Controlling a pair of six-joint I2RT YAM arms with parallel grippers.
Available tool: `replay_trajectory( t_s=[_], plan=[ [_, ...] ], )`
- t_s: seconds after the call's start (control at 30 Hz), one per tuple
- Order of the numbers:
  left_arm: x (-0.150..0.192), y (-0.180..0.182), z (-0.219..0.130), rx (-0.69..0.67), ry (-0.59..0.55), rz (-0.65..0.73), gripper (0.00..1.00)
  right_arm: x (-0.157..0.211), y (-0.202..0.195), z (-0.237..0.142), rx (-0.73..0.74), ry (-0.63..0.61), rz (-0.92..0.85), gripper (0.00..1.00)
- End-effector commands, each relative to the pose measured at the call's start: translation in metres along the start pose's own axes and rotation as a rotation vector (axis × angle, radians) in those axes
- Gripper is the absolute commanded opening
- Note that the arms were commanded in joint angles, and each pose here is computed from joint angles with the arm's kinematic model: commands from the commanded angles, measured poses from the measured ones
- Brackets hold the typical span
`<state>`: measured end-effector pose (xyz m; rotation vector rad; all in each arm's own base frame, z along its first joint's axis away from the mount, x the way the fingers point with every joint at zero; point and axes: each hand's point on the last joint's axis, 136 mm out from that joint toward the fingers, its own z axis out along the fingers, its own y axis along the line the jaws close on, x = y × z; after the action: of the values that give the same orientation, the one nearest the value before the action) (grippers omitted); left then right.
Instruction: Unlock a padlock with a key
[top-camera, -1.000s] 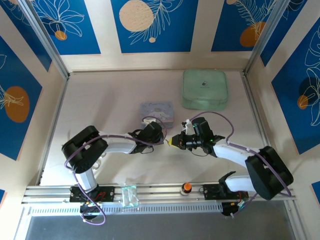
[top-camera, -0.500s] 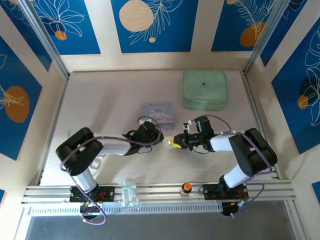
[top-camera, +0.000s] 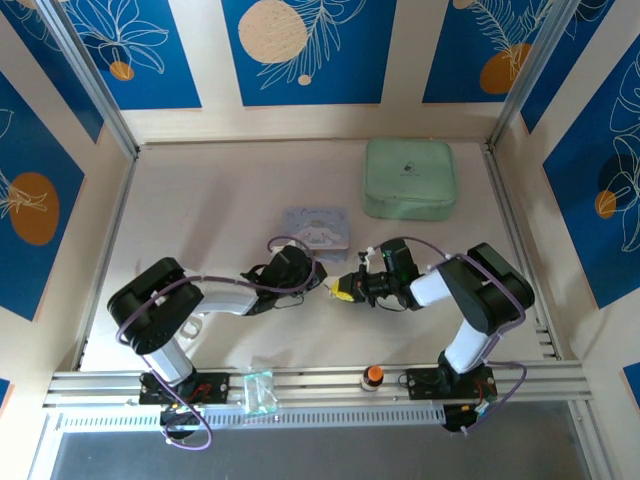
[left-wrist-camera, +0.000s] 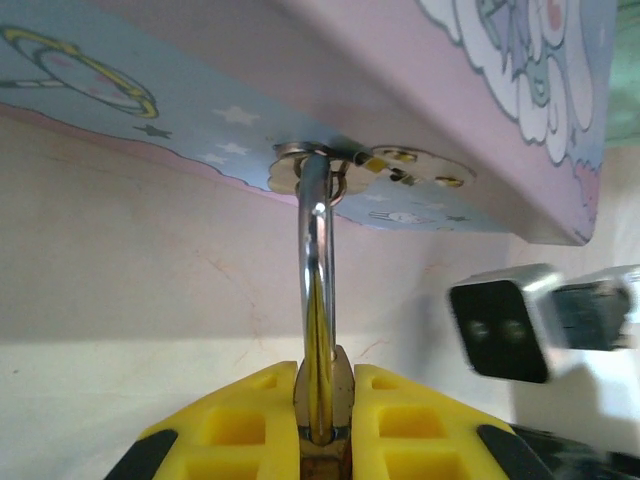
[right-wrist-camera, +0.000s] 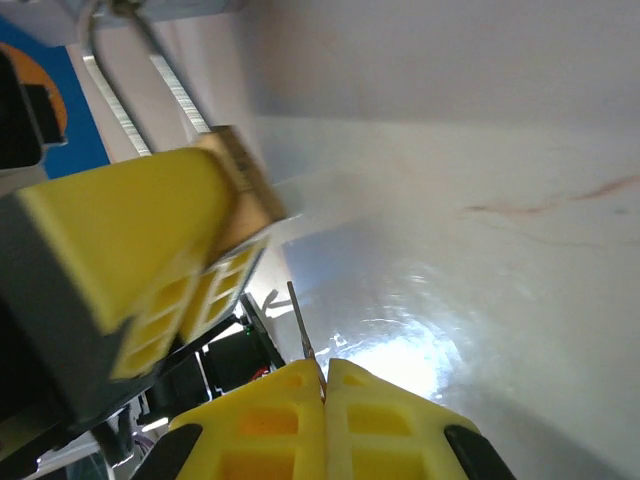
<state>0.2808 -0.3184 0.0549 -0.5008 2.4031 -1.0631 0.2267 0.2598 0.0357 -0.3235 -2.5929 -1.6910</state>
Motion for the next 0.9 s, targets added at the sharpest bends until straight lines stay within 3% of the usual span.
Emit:
replay_trajectory(
  t_s=[0.0, 0.87],
  plan=[
    [-0.008, -0.017, -0.006, 0.079, -0.029, -0.056, 0.10, -0.003, 0.003, 0.000, -0.049, -0.010, 0.016, 0.00],
    [-0.002, -0.015, 0.001, 0.077, -0.003, -0.060, 0.08, -0.013, 0.021, -0.003, -0.135, -0.048, -0.013, 0.00]
  ],
)
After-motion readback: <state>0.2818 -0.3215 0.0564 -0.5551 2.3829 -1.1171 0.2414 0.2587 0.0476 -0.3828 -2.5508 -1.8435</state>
